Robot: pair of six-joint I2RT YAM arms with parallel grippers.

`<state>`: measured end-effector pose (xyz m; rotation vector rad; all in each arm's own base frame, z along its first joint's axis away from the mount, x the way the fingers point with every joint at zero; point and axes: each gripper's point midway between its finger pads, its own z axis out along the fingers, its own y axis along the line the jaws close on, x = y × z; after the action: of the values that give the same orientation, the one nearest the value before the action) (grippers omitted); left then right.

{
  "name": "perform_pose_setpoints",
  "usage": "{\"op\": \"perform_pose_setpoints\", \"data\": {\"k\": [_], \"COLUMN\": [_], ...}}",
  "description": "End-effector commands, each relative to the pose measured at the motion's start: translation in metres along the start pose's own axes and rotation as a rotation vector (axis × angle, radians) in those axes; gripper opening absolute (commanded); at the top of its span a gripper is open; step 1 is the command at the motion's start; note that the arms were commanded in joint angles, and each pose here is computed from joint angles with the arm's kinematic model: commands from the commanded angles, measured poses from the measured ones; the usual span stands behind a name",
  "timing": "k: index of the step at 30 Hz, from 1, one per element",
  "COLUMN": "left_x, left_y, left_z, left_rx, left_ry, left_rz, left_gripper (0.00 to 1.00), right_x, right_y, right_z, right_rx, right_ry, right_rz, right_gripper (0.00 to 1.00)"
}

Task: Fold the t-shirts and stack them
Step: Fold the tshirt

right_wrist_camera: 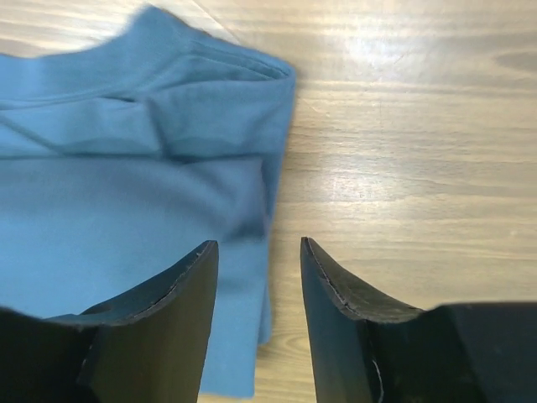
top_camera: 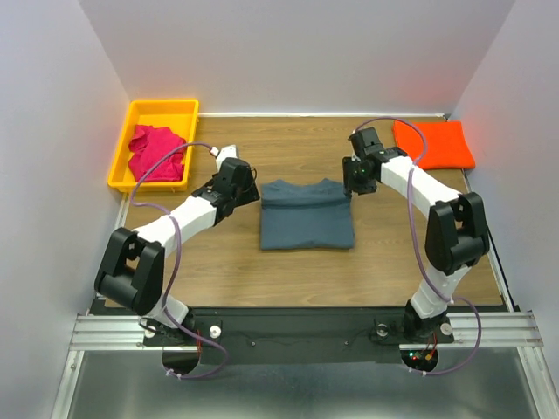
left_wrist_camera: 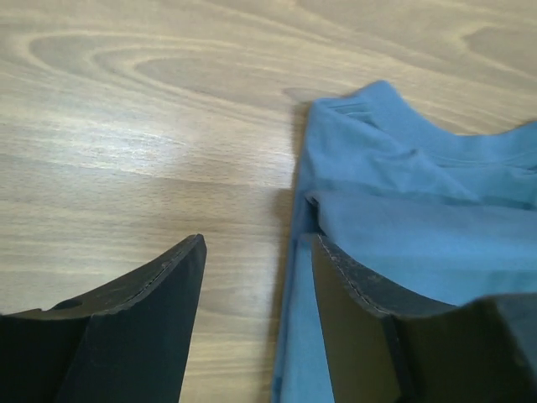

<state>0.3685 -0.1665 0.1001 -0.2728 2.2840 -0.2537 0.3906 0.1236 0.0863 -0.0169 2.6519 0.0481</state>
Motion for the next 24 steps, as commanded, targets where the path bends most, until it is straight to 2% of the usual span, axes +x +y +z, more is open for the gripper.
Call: {"op": "perform_pose_setpoints", "data": {"k": [1, 6, 9, 11, 15, 17, 18, 20, 24], "left_x": [-0.039, -0.012, 0.003, 0.01, 0.015, 0.0, 0.004, -0.01, -0.01], "left_y": [-0.023, -0.035, -0.047, -0.054, -0.066, -0.08, -0.076, -0.08, -0.07], "left_z": [-0.038, -0.055, -0.052, -0.041, -0.008, 0.002, 0.018, 0.032, 0.069], "left_rx": [0.091, 0.156, 0.192, 0.195, 0.17, 0.175, 0.145, 0.13, 0.102], "left_ry": [-0.123, -0.09, -0.047, -0.009, 0.028, 0.003, 0.021, 0.003, 0.047], "left_rz": [-0.015, -0.012, -0.003, 0.013, 0.067, 0.089, 0.096, 0.091, 0.065], "left_gripper": [0.65, 0.65, 0.6, 0.55, 0.45, 0.45, 0.44, 0.44, 0.43], "right_x": [-0.04, -0.019, -0.001, 0.003, 0.004, -0.001, -0.014, -0.016, -0.024], "right_y": [0.009, 0.037, 0.049, 0.059, 0.062, 0.063, 0.062, 0.06, 0.046], "right_z": [-0.044, -0.06, -0.054, -0.051, -0.021, -0.012, -0.009, 0.009, 0.041], "right_rx": [-0.079, -0.263, -0.342, -0.404, -0.398, -0.395, -0.399, -0.402, -0.418], "right_ry": [-0.169, -0.159, -0.104, -0.089, -0.049, -0.048, -0.077, -0.056, -0.024], "right_rz": [-0.021, -0.057, -0.05, -0.058, -0.078, -0.083, -0.076, -0.059, -0.004], "right_gripper": [0.5, 0.5, 0.46, 0.44, 0.38, 0.38, 0.37, 0.37, 0.36]}}
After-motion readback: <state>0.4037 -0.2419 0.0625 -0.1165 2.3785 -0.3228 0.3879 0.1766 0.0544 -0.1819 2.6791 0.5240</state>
